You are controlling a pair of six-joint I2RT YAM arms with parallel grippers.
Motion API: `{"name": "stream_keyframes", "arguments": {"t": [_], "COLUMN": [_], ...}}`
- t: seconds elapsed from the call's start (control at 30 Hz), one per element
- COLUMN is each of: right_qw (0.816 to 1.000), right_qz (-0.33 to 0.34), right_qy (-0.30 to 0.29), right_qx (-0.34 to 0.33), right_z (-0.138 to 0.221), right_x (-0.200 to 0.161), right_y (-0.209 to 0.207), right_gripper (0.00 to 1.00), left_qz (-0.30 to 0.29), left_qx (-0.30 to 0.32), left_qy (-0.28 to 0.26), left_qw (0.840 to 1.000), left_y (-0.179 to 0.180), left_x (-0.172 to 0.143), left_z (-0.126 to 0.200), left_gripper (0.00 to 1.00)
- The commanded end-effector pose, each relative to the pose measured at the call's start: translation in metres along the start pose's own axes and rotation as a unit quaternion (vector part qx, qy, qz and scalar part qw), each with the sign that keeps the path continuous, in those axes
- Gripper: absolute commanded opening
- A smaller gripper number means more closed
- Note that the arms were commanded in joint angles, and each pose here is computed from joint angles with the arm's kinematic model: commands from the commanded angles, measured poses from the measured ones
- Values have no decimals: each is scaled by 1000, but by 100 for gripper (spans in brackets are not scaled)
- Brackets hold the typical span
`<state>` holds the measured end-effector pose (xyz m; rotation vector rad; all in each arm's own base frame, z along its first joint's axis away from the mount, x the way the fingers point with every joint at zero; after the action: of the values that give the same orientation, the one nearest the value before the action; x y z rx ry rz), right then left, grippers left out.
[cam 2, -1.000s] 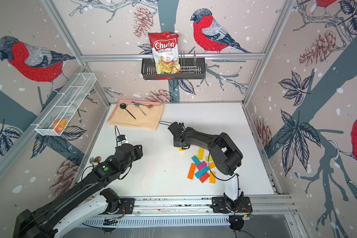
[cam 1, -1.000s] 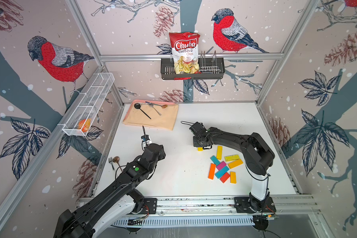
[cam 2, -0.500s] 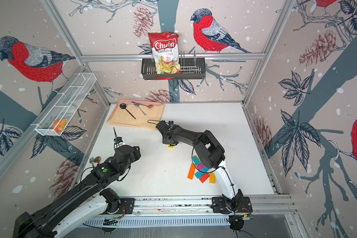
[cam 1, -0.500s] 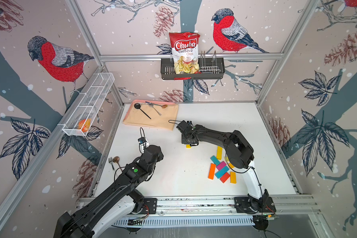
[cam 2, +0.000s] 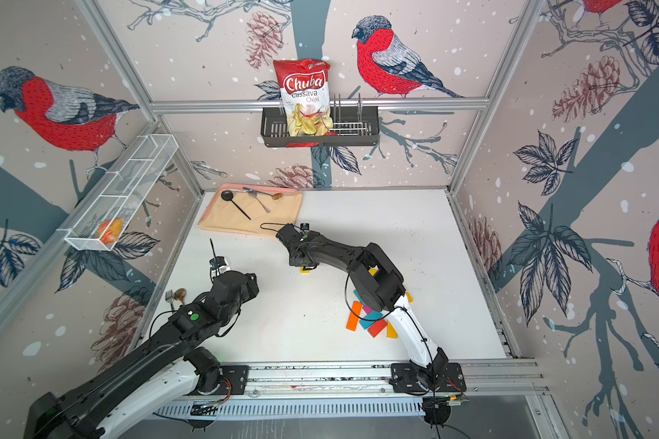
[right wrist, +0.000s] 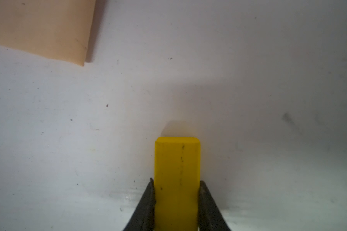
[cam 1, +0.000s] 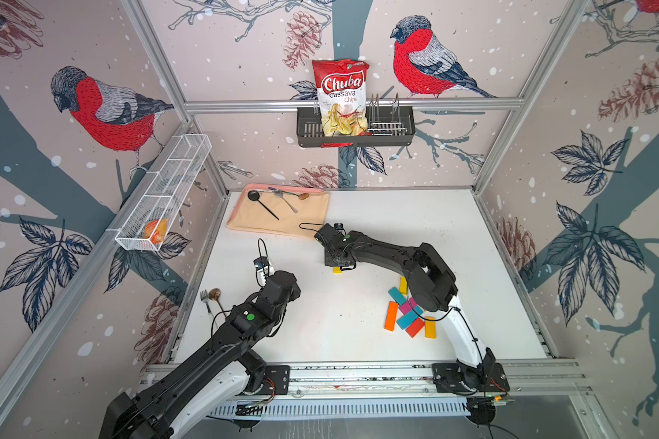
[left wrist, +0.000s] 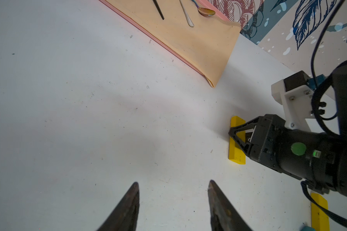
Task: Assemble the letter h with building blocks
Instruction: Move the building block to the center of the board.
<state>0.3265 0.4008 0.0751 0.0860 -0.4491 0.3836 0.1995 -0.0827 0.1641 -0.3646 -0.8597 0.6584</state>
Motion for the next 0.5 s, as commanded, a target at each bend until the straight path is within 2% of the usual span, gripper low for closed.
{"name": "stream_keyframes", "arguments": {"t": [0.0,0.1,0.17,0.33,0.47], "right_qw": [999,999,999,999,999], "right_qz": [-3,-4,-5,-10,-13], "right_qy": [43,45,45,38,26], "right_qx": [3,10,16,15,20], "right_z": [-5,-6,-6,0,8], "right_x": [-15,-17,-17,-11,-4], "right_y": [6,10,14,15,16], "right_gripper": [21,21,26,59,74], "left_qz": [4,4,5,3,2], "left_qx": [7,10,11,17,18], "left_qy": [-5,-3,-2,1,2], "left_qw": [1000,1000,1000,1000,1000], "left_y": [4,6,7,9,9], "left_x": [1,-1,-2,-4,-4], "left_z": [0,-1,-2,-4,-4], "left_gripper": [54,54,54,54,54]}}
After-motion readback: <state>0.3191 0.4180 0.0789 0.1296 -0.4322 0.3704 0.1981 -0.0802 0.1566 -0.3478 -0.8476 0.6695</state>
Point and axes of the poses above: each gripper's point midway between its finger pads, its own z axis back along the fingers, its own y axis along the line the jaws close on, x = y × z, the point moved 6 cm from there along z, back along the fingers, and after that the axes turned 14 degrees about z, right-handed, at the moved point
